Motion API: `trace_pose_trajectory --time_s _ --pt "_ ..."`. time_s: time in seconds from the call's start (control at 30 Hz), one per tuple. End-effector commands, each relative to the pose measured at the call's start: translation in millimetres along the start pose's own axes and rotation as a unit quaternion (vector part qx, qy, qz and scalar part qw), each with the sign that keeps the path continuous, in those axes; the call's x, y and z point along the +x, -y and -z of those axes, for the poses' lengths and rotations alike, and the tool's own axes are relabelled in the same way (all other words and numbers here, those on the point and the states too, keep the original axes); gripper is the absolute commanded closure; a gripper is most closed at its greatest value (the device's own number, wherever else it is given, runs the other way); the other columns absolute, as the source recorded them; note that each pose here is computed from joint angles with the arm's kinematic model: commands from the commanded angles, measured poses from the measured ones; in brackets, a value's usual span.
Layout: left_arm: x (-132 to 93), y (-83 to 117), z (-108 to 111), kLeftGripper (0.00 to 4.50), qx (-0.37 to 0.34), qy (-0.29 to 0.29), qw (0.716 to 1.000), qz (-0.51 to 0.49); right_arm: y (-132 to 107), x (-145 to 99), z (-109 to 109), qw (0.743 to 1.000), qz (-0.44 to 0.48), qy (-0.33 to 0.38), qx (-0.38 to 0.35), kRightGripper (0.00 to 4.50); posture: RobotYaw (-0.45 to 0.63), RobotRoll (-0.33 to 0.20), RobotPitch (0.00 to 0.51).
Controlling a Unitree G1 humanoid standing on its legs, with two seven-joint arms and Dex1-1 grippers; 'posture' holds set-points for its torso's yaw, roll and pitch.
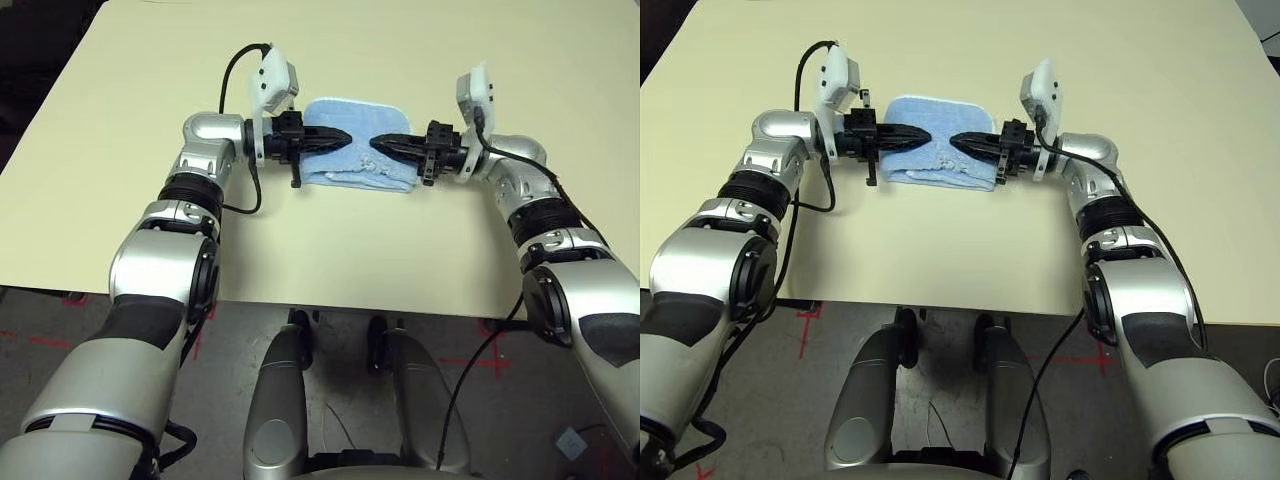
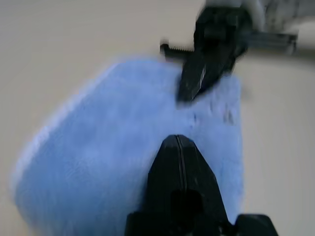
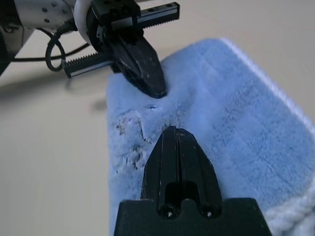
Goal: Fold the towel and set it aside.
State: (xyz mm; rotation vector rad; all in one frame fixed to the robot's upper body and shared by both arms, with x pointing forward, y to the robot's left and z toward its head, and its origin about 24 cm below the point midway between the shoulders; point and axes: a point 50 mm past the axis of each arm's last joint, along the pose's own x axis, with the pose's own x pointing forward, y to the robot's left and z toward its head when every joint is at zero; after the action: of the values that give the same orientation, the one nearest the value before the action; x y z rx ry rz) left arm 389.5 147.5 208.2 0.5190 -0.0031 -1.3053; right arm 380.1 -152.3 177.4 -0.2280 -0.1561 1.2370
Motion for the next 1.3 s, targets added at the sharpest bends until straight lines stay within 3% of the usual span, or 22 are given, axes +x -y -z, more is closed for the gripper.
trace_pose_trajectory --time_s 0.03,0.3,0.47,0.57,0.63,0.8,1.03,1.17,1.3 --pt "-13 7 21 4.48 -0.019 -0.055 0.998 0.020 -4 -13 15 0.999 0.001 -0.028 0.017 4.50 -0.02 0.000 0.341" --pt "-22 0 12 4.48 -0.004 -0.052 0.999 -0.003 0 -15 7 0.999 -0.008 -0.041 0.005 4.50 -0.01 0.000 0.342" --pt "-23 -13 -17 4.48 0.001 0.026 0.999 -0.033 13 -16 -25 1.000 0.006 0.030 0.002 4.50 -0.01 0.000 0.344" --pt "-22 -24 -44 4.48 -0.023 0.108 0.992 -0.062 25 -14 -47 0.996 0.047 0.079 0.008 4.50 -0.01 0.000 0.346" --pt "-20 -27 -49 4.48 -0.030 0.120 0.989 -0.078 28 -9 -50 0.994 0.071 0.082 0.006 4.50 -0.01 0.000 0.345" --pt "-5 -28 -38 4.48 -0.041 0.079 0.988 -0.129 26 10 -43 0.995 0.090 0.036 -0.021 4.50 -0.01 0.000 0.348" --pt "14 -16 -23 4.48 -0.061 0.053 0.994 -0.080 25 20 -29 0.994 0.110 -0.002 -0.023 4.50 -0.03 0.000 0.356" --pt "13 -14 -21 4.48 -0.055 0.051 0.996 -0.057 26 21 -33 0.994 0.110 0.000 -0.027 4.50 -0.04 0.000 0.356" --pt "10 -16 -9 4.48 -0.065 0.018 0.992 -0.107 24 23 -26 0.993 0.109 -0.036 -0.024 4.50 -0.06 0.000 0.364"
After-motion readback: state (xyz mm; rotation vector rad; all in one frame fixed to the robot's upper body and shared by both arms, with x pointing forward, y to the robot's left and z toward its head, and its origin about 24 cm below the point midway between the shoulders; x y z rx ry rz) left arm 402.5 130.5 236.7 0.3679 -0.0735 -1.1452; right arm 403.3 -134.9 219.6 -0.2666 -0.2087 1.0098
